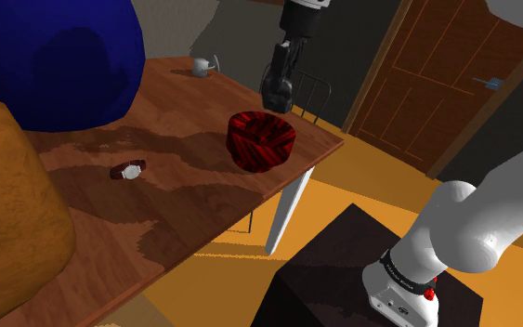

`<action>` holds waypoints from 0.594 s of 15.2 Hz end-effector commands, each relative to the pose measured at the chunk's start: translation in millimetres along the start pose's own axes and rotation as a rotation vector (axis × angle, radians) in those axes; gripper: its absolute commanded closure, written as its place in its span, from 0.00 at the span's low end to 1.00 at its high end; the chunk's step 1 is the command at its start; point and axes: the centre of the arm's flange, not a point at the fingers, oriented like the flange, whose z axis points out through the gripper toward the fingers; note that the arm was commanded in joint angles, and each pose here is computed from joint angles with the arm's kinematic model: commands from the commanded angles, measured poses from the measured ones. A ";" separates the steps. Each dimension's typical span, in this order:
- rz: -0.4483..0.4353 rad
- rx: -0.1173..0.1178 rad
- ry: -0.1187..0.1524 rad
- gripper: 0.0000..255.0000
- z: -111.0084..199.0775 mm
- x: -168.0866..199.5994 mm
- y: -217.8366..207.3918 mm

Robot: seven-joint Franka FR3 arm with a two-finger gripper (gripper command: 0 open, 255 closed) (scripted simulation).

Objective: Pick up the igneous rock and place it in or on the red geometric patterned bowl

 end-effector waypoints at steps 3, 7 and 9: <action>0.000 0.000 0.001 1.00 21.1 -1.1 -1.3; 0.000 0.000 0.001 1.00 42.1 -2.5 -2.0; 0.000 0.000 0.001 1.00 50.3 -3.2 -2.2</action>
